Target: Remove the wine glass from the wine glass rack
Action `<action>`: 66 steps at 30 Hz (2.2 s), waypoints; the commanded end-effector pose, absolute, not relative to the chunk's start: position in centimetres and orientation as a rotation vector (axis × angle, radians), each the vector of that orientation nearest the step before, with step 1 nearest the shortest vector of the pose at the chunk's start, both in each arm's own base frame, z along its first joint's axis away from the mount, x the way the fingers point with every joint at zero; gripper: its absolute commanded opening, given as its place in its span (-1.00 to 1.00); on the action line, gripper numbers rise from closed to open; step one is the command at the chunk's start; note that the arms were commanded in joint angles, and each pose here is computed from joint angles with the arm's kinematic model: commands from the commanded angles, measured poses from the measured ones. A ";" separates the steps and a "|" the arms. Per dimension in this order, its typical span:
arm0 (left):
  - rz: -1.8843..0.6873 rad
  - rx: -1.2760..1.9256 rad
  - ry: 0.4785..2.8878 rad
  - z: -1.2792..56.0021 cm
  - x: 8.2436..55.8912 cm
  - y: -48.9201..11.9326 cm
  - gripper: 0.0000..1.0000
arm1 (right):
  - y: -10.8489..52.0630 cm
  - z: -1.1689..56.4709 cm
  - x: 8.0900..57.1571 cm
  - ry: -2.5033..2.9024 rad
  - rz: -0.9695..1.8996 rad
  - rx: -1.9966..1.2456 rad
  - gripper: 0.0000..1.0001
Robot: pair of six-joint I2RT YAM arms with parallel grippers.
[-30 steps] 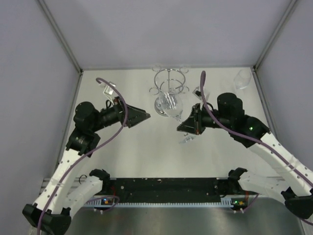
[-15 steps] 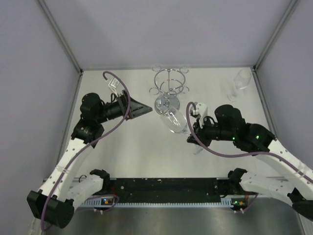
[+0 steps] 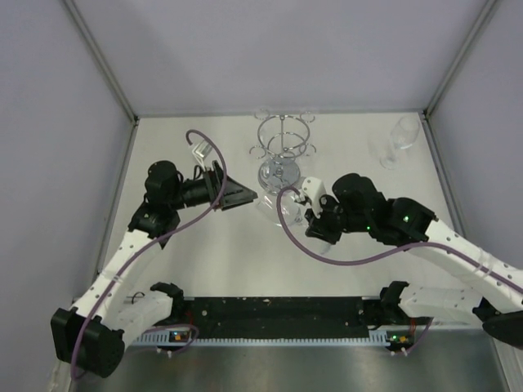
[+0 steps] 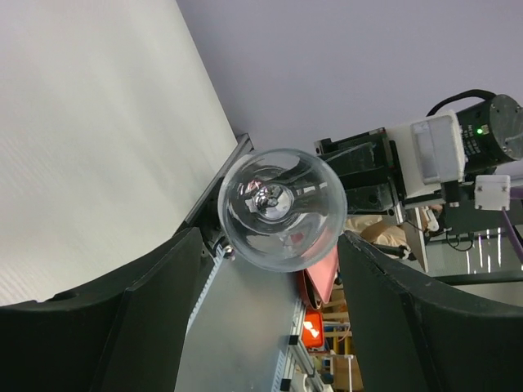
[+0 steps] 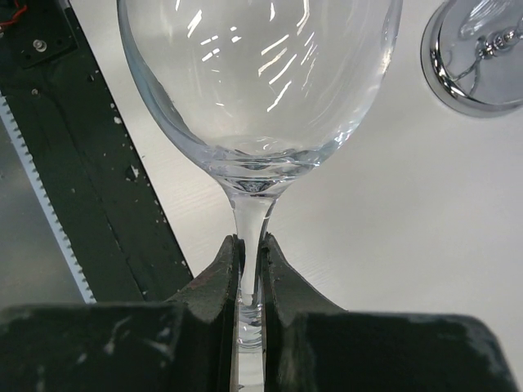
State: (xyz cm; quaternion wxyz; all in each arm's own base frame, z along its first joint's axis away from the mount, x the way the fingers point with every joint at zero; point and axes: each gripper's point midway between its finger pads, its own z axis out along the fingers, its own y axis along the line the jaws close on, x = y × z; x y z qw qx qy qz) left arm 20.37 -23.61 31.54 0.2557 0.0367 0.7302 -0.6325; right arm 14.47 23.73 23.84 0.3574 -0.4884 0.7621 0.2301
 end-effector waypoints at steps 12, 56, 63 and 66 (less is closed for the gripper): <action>-1.728 0.201 1.956 30.9 19.1 -23.5 0.44 | 26.8 29.4 13.8 1.734 0.619 -1.329 -1.00; -1.584 0.290 2.044 27.6 19.4 -23.6 -1.00 | 28.1 31.0 15.4 1.732 0.567 -1.239 0.13; -1.471 0.303 2.077 26.8 20.7 -23.5 -1.00 | 25.8 34.5 15.9 1.696 0.553 -1.070 0.43; -1.440 0.320 2.083 26.7 21.4 -24.2 -1.00 | 23.6 36.9 17.2 1.698 0.486 -0.889 0.50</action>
